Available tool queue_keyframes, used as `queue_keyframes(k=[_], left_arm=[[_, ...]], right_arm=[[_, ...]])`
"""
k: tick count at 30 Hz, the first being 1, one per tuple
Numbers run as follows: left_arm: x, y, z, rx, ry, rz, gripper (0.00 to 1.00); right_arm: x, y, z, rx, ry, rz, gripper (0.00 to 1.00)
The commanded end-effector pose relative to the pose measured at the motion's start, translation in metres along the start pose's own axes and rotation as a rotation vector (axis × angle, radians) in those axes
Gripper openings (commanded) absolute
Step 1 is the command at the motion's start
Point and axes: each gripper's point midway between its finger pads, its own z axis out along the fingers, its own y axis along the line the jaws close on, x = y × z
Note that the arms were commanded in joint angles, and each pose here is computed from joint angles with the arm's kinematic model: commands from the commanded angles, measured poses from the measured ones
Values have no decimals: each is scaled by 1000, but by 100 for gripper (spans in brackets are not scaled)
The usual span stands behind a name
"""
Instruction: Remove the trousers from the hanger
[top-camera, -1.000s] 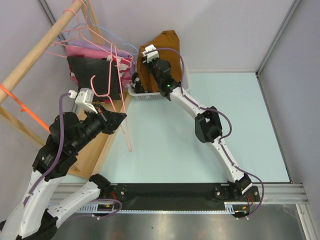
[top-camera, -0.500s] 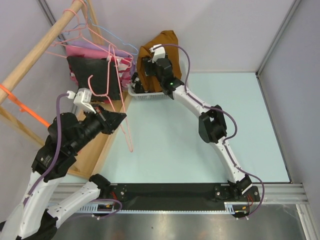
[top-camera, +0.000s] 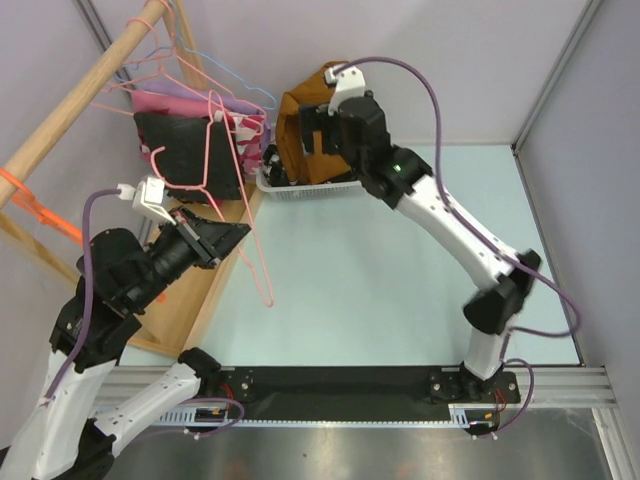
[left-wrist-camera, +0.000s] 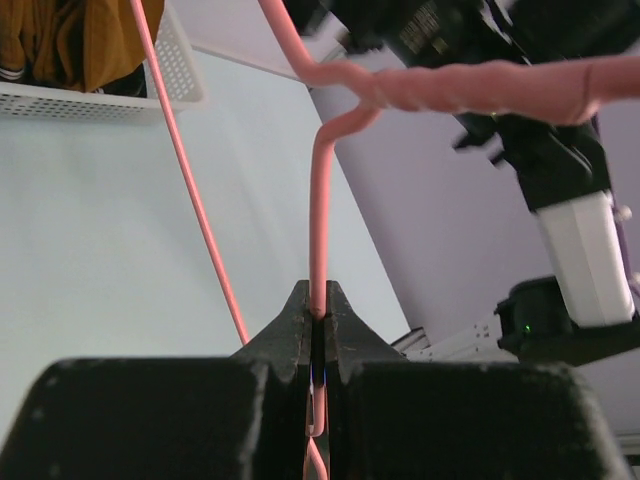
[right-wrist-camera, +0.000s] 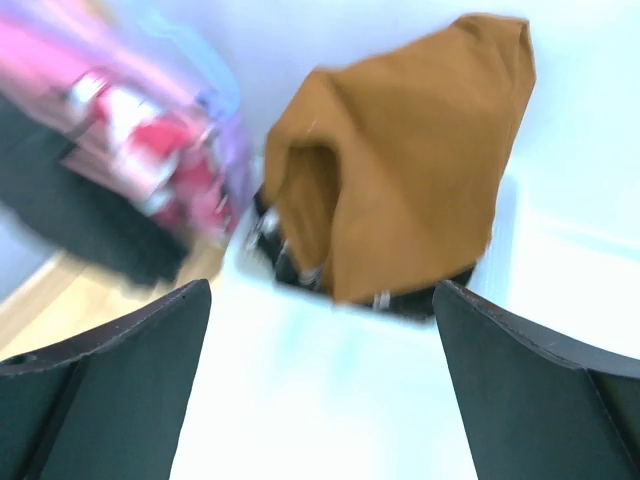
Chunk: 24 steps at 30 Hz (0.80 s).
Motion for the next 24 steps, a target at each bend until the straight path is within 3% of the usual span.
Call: queue_keyframes(k=[1, 2, 4, 5, 9, 15, 24], left_arm=[[-18, -21, -9, 43, -46, -104, 0], [-19, -22, -9, 46, -46, -115, 0], [-19, -25, -10, 51, -43, -147, 0], [-18, -25, -10, 50, -40, -156, 0], [-14, -25, -8, 38, -15, -213, 0], [-2, -19, 2, 7, 33, -282, 0], [9, -10, 8, -46, 70, -344, 0]], right_arm=[[-8, 2, -89, -49, 37, -18, 99], [15, 18, -102, -99, 74, -56, 99], [-6, 22, -149, -170, 7, -44, 99], [16, 45, -164, -253, 32, -73, 98], [25, 76, -238, -471, -11, -71, 97], [53, 133, -317, -774, -36, -105, 96], [68, 174, -300, -680, -62, -140, 92]])
